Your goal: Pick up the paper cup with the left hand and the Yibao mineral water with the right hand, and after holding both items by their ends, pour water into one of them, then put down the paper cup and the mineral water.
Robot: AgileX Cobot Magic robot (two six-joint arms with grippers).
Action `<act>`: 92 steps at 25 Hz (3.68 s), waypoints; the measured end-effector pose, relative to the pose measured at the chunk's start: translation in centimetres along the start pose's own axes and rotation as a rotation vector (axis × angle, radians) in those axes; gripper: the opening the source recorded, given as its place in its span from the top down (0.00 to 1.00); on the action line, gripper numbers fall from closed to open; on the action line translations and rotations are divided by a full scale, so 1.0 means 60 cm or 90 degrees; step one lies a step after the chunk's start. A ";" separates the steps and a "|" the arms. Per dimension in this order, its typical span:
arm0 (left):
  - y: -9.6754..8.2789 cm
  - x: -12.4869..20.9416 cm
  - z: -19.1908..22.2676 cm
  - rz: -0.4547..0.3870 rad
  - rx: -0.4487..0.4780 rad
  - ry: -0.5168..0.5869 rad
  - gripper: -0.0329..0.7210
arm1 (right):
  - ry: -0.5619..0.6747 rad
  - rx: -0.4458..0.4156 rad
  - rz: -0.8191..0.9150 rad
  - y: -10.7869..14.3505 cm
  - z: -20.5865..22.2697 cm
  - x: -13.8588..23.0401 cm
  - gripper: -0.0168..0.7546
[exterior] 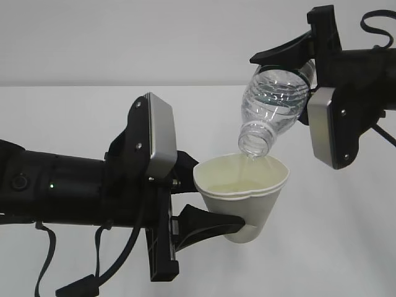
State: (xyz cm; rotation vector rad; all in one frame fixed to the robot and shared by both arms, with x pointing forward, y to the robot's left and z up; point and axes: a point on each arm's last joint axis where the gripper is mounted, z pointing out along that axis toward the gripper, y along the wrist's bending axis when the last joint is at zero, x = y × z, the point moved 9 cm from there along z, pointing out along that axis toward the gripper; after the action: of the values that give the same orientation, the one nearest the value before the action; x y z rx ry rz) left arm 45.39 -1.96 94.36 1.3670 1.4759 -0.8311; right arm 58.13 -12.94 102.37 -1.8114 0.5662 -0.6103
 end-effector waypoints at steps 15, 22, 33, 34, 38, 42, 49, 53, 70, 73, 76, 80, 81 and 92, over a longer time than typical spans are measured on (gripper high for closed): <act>0.000 0.000 0.000 0.000 0.000 0.000 0.47 | 0.001 0.002 -0.010 -0.001 0.000 0.001 0.39; 0.000 0.000 0.000 0.000 0.000 0.000 0.48 | 0.001 0.002 -0.011 -0.001 0.000 0.001 0.39; 0.001 0.002 0.000 0.000 -0.003 0.004 0.48 | 0.003 0.004 -0.007 -0.002 0.000 0.001 0.39; 0.001 0.002 0.000 0.000 -0.003 0.004 0.48 | 0.003 0.004 -0.007 -0.002 0.000 0.001 0.39; 0.001 0.002 0.000 -0.002 -0.003 0.004 0.48 | 0.003 0.004 -0.008 -0.002 0.000 0.002 0.39; 0.001 0.002 0.000 -0.004 -0.003 0.004 0.48 | 0.003 0.004 -0.009 -0.002 0.000 0.002 0.39; -0.003 0.004 0.000 0.007 0.006 0.009 0.48 | 0.004 0.005 -0.008 -0.002 0.000 0.002 0.39; -0.004 0.005 0.000 0.010 0.008 0.011 0.48 | 0.004 0.005 -0.008 -0.002 0.000 0.002 0.39; -0.004 0.006 0.000 0.010 0.008 0.012 0.48 | 0.005 0.006 -0.015 -0.003 0.000 0.002 0.39; -0.003 0.006 0.000 0.010 0.007 0.013 0.48 | 0.005 0.006 -0.016 -0.003 0.000 0.002 0.39; -0.003 0.006 0.000 0.010 0.007 0.013 0.48 | 0.005 0.006 -0.016 -0.003 0.000 0.002 0.39; -0.003 0.006 0.000 0.010 0.007 0.013 0.48 | 0.005 0.006 -0.017 -0.003 0.000 0.002 0.39; -0.003 0.006 0.000 0.010 0.007 0.013 0.48 | 0.005 0.006 -0.017 -0.003 0.000 0.002 0.39; -0.003 0.007 0.000 0.011 0.006 0.014 0.48 | 0.005 0.006 -0.018 -0.003 0.000 0.002 0.39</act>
State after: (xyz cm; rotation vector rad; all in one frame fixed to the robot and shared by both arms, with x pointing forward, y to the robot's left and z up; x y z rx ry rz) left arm 45.23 -1.85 93.97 1.3981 1.4774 -0.8163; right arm 58.24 -12.97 102.55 -1.8119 0.5424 -0.6385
